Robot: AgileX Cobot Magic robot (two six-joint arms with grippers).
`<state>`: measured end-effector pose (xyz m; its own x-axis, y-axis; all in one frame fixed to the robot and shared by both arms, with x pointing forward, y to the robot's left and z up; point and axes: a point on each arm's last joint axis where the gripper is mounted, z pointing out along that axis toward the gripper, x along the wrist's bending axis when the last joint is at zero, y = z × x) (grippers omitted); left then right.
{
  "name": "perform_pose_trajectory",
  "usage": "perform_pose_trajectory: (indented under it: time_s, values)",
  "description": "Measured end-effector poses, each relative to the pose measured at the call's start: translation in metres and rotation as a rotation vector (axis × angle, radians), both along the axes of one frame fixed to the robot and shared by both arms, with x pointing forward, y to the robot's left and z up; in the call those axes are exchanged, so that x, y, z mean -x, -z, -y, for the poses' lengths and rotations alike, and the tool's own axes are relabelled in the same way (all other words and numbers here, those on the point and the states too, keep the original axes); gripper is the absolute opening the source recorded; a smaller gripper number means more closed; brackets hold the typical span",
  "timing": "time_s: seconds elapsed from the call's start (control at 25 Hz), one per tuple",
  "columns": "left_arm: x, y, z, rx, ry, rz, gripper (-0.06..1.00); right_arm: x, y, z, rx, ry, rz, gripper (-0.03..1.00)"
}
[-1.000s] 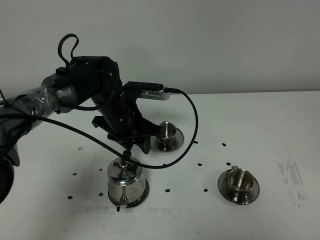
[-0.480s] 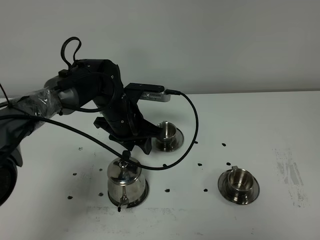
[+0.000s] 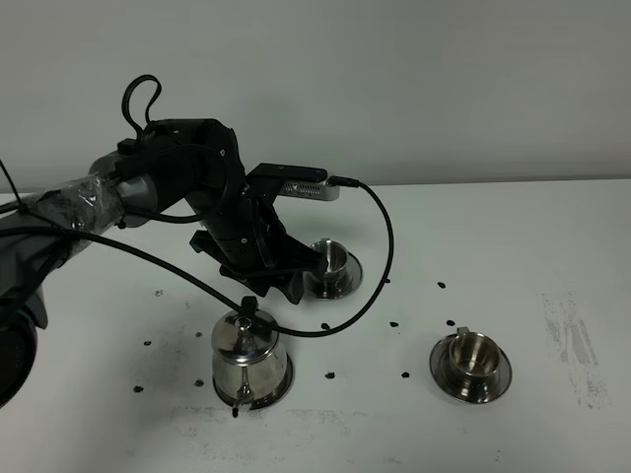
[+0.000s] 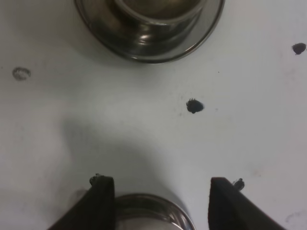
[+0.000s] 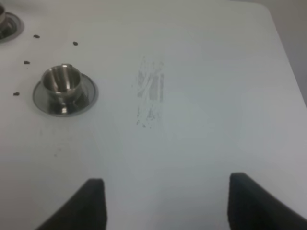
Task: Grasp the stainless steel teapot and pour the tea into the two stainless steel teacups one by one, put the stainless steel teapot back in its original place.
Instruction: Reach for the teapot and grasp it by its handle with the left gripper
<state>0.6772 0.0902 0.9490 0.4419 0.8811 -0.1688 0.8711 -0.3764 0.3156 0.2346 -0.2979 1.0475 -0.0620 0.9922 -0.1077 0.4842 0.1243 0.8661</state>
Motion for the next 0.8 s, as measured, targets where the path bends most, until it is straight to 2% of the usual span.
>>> perform_pose_trajectory:
  time_s: [0.8]
  values:
    - [0.0032, 0.0065, -0.0006, -0.019, 0.013, -0.048, 0.50, 0.0000, 0.0000, -0.0001, -0.002, 0.000, 0.000, 0.56]
